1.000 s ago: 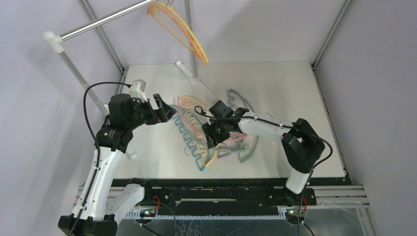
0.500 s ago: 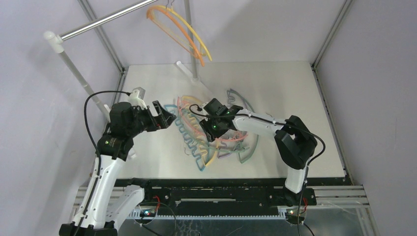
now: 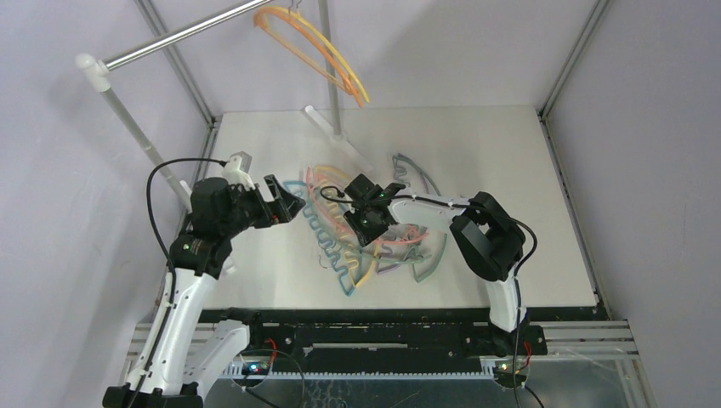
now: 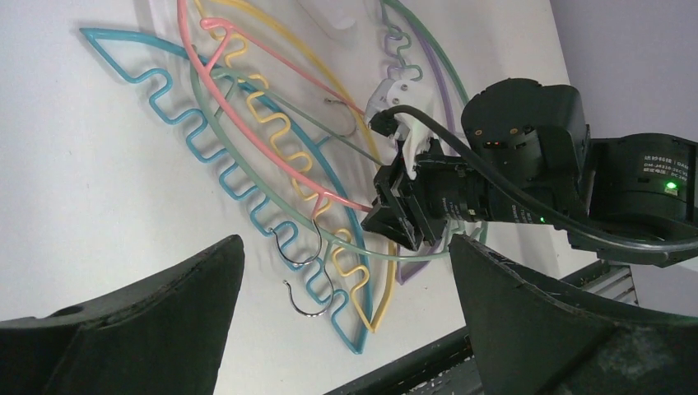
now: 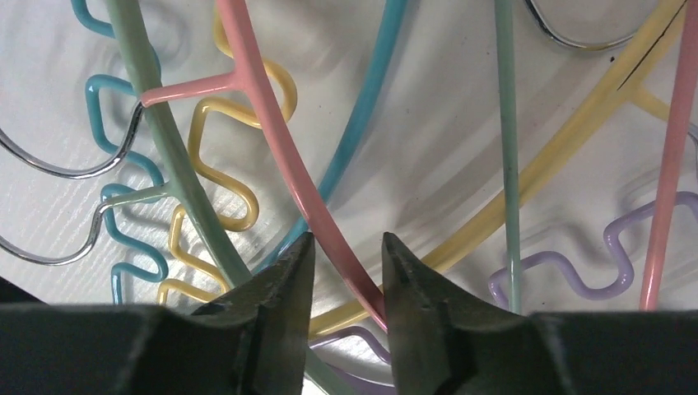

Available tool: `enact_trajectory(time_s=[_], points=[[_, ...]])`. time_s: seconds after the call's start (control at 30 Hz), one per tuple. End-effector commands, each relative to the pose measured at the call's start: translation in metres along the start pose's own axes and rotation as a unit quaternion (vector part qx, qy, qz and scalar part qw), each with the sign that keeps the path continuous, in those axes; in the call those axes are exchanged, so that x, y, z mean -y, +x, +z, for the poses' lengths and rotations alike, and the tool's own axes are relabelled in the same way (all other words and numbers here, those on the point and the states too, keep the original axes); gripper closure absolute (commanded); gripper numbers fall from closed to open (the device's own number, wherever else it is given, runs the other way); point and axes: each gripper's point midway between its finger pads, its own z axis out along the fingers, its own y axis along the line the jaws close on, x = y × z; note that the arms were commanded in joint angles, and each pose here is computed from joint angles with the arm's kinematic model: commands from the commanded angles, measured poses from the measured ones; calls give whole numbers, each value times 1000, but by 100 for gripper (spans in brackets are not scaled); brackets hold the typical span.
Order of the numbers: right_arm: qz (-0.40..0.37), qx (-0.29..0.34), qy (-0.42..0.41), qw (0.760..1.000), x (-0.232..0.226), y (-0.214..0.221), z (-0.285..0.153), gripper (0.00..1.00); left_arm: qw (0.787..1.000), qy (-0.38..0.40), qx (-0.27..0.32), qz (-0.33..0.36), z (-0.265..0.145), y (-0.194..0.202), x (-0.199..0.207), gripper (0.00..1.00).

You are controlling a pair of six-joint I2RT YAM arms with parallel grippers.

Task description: Organize the hangers

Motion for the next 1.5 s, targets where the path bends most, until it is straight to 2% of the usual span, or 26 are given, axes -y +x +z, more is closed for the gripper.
enact_trajectory(time_s=[0.0, 0.17, 0.23, 0.4, 0.63, 0.87, 0.93, 1.1, 1.47], points=[[-11, 34, -8, 999, -8, -22, -14, 61, 1000, 15, 8, 5, -3, 0, 4, 1], [-8, 72, -49, 996, -26, -43, -42, 86, 1000, 25, 15, 7, -13, -1, 11, 2], [2, 91, -82, 992, -37, -60, -58, 100, 999, 34, 22, 7, -18, -4, 16, 2], [49, 150, -175, 972, -68, -115, -104, 100, 998, 52, 39, 10, -31, -11, 28, 3], [135, 217, -307, 917, -94, -195, -154, 100, 997, 64, 46, 4, -40, -2, 31, 4], [179, 230, -415, 862, -125, -248, -185, 100, 997, 54, 62, -2, -41, 4, 23, 4], [184, 234, -433, 851, -136, -254, -195, 100, 997, 42, 71, -4, -39, 2, 18, 4], [188, 239, -442, 843, -155, -258, -207, 100, 994, 29, 105, -20, -35, -12, 14, 4], [180, 260, -486, 814, -183, -265, -256, 100, 995, 6, 93, -29, -5, -7, 6, 5]])
